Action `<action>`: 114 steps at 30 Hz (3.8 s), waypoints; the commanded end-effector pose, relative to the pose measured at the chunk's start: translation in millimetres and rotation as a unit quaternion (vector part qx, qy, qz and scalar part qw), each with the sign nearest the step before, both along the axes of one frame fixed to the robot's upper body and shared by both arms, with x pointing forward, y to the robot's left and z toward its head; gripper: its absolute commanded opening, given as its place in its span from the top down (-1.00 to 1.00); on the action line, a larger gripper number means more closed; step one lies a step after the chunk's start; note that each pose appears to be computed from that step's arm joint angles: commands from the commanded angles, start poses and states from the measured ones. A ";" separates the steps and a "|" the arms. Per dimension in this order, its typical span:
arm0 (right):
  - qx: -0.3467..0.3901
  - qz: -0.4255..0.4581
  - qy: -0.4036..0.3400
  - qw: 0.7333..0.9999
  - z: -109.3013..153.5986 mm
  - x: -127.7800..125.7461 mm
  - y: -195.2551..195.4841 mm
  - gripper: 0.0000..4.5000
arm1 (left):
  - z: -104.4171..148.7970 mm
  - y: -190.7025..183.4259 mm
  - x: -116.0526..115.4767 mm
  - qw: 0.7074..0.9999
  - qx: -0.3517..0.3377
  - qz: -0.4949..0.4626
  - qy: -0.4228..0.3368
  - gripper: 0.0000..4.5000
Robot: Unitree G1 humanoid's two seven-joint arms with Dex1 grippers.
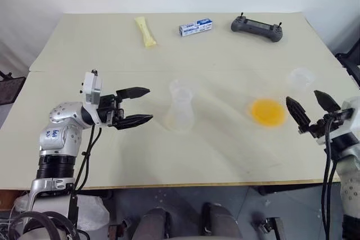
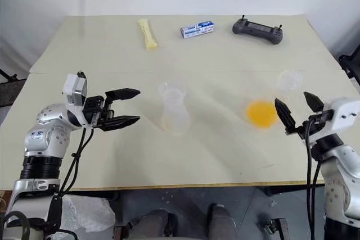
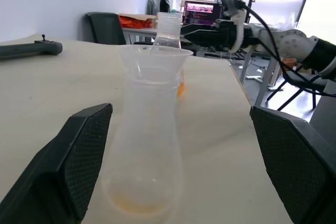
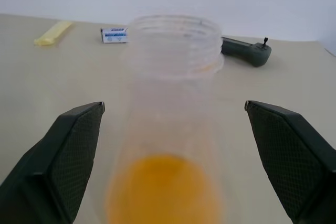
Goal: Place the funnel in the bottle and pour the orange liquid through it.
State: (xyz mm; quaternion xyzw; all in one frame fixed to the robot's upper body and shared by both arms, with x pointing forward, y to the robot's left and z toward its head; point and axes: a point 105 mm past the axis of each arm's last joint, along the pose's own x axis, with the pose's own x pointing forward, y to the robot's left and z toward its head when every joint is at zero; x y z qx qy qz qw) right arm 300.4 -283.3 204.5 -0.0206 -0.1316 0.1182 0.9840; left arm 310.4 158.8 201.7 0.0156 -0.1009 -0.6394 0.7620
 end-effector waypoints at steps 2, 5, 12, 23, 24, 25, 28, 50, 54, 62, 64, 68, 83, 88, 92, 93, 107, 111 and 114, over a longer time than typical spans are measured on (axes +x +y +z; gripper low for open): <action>-0.012 0.013 -0.020 1.000 14.5 4.6 3.2 -1.00 | 8.2 -1.4 -5.5 1.000 -0.007 0.000 -0.020 -0.98; -0.011 0.021 -0.022 0.999 18.1 10.1 6.0 -1.00 | 8.4 -1.4 -6.5 1.000 -0.008 0.002 -0.021 -0.98; -0.006 0.023 -0.002 1.000 15.9 23.4 10.1 -1.00 | 8.3 -2.6 -5.0 1.000 -0.008 0.006 -0.022 -0.98; 0.002 0.015 -0.054 0.998 41.7 17.9 28.4 -0.09 | 5.8 -3.1 1.8 1.000 -0.009 0.007 -0.018 -1.00; 0.002 0.017 -0.062 0.998 46.6 16.2 32.3 -0.09 | 5.4 -3.3 2.5 1.000 -0.009 0.005 -0.017 -1.00; -0.001 0.018 -0.069 0.997 50.8 14.7 36.6 -0.09 | 5.0 -3.5 3.1 1.000 -0.010 0.004 -0.016 -1.00; -0.023 0.023 -0.099 0.995 67.2 9.0 53.9 -0.09 | 3.0 -3.5 4.8 1.000 -0.009 0.000 -0.012 -1.00; -0.491 -0.019 -0.209 0.846 91.6 29.4 179.7 -0.09 | -0.1 -2.2 21.6 0.999 0.012 -0.009 -0.048 -1.00; -0.518 -0.021 -0.233 0.823 97.6 29.7 197.8 -0.09 | 4.7 -1.3 22.0 0.998 -0.015 0.001 -0.059 -1.00; -0.575 -0.019 -0.273 0.771 102.6 27.3 218.6 -0.09 | 4.6 1.7 16.3 0.997 -0.050 -0.001 -0.055 -1.00; -0.580 -0.020 -0.278 0.766 103.0 27.0 220.2 -0.09 | 1.6 2.7 15.0 0.997 -0.050 0.000 -0.052 -1.00; -0.597 -0.021 -0.292 0.747 102.9 25.3 224.4 -0.09 | -2.2 4.1 11.5 0.997 -0.063 -0.002 -0.046 -1.00; -0.644 -0.020 -0.323 0.693 93.2 25.8 234.5 -0.09 | -7.3 4.7 9.2 0.996 -0.082 -0.001 -0.041 -1.00; -0.659 -0.022 -0.334 0.673 91.3 25.2 234.8 -0.09 | -5.9 4.1 10.1 0.996 -0.081 -0.003 -0.042 -1.00; -0.660 -0.028 -0.341 0.670 92.5 25.1 233.7 -0.09 | -4.9 3.7 10.6 0.996 -0.080 -0.003 -0.041 -1.00; -0.660 -0.030 -0.343 0.668 93.0 25.0 233.7 -0.09 | -4.7 3.7 10.6 0.996 -0.080 -0.003 -0.041 -1.00; -0.678 -0.040 -0.358 0.641 89.7 26.2 230.3 -0.09 | -4.5 3.1 10.1 0.996 -0.080 -0.005 -0.040 -1.00; -0.681 -0.040 -0.361 0.636 88.7 26.2 229.5 -0.09 | -3.5 2.9 10.3 0.996 -0.081 -0.007 -0.040 -1.00; -0.685 -0.038 -0.364 0.630 87.6 25.3 229.6 -0.09 | -3.1 3.5 10.8 0.996 -0.080 -0.006 -0.040 -1.00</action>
